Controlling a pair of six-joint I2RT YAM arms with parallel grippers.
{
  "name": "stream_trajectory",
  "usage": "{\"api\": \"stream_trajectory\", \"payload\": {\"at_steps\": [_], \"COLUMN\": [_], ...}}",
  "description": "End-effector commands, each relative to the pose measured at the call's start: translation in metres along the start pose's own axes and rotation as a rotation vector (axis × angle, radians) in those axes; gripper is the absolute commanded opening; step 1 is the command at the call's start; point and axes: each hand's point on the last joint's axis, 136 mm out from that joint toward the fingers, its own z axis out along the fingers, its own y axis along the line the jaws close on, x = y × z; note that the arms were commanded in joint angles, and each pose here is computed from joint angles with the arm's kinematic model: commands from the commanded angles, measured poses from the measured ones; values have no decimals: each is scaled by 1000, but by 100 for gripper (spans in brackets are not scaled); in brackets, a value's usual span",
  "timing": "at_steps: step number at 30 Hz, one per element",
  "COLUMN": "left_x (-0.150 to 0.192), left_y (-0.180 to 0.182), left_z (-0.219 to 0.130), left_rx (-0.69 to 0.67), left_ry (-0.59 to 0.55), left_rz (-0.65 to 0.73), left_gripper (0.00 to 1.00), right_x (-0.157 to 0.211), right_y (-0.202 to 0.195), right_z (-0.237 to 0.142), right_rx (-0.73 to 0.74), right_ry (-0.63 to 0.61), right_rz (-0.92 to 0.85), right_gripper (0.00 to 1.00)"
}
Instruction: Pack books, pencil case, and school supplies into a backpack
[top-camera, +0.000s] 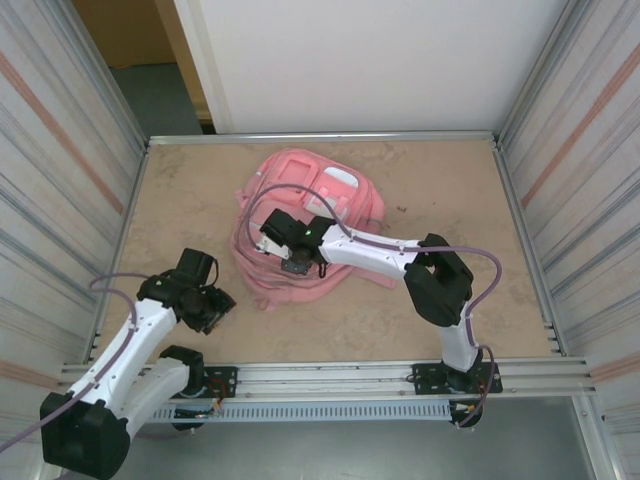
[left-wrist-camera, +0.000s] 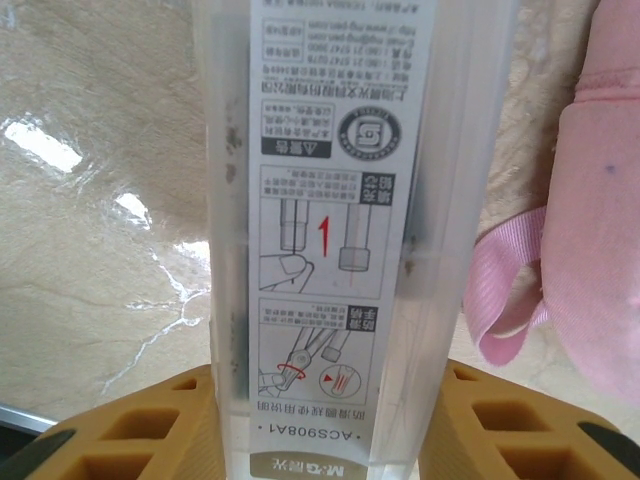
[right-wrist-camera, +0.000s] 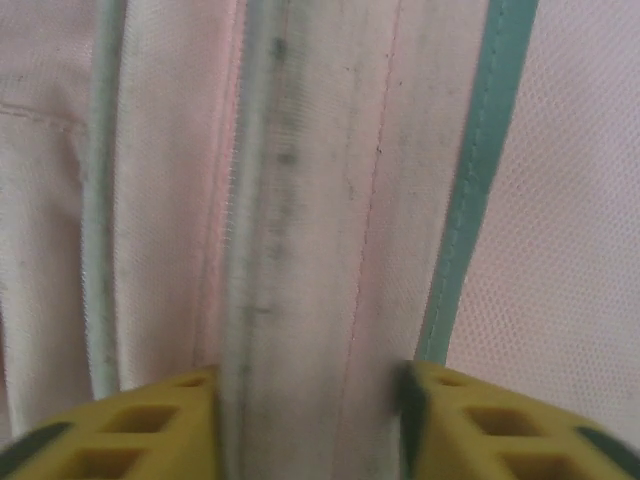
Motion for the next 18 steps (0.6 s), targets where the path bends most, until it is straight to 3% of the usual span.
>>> {"api": "stream_trajectory", "payload": {"at_steps": [1, 5, 10, 18], "left_x": [-1, -5, -11, -13], "left_y": [-8, -16, -44, -110], "left_z": [-14, -23, -34, -42], "left_rx": [37, 58, 102, 187], "left_ry": [-6, -28, -77, -103], "left_rz": [-38, -41, -5, 59], "left_gripper": [44, 44, 44, 44], "right_x": [-10, -27, -46, -66], "right_y": [-43, -57, -66, -56], "right_z": [-23, -60, -100, -125], "right_rx": [210, 256, 205, -59], "right_ry": [-69, -203, -358, -484], "right_rz": [67, 134, 266, 481], "right_gripper": [27, 1, 0, 0]}}
